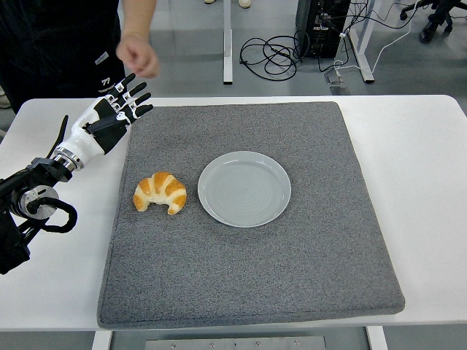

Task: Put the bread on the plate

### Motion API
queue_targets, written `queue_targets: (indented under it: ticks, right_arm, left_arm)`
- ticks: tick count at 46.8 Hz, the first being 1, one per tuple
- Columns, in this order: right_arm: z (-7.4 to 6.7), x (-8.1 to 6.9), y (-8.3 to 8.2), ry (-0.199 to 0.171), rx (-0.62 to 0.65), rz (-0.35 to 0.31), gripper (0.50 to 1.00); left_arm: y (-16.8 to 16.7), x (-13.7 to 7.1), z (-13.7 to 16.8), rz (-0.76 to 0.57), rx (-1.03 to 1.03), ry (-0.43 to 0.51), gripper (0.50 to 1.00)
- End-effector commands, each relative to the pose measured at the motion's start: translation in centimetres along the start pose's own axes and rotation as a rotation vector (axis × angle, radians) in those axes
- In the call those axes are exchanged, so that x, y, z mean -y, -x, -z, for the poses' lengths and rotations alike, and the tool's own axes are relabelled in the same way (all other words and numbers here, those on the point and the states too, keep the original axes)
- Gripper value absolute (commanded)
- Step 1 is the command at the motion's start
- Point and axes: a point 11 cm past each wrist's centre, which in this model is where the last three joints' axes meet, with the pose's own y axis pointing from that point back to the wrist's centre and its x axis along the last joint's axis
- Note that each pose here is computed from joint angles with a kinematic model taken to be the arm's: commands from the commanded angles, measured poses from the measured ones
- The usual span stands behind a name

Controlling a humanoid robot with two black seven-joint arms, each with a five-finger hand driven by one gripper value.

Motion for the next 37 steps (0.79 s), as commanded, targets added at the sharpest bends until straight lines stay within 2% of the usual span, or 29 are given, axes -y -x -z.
queue_targets:
  ticks: [1,37]
  right_arm:
    - [-0.01,0.00,0.00,0.001,0.000,0.000,1.000]
    - [-0.02,0.00,0.01,0.001,-0.001,0.000,1.000]
  left_arm:
    - [-0.04,-0.03,0.01,-0.001,0.005,-0.002,0.966]
    - [-0.17,-0.16,0.42,-0.014,0.007,-0.009,0.966]
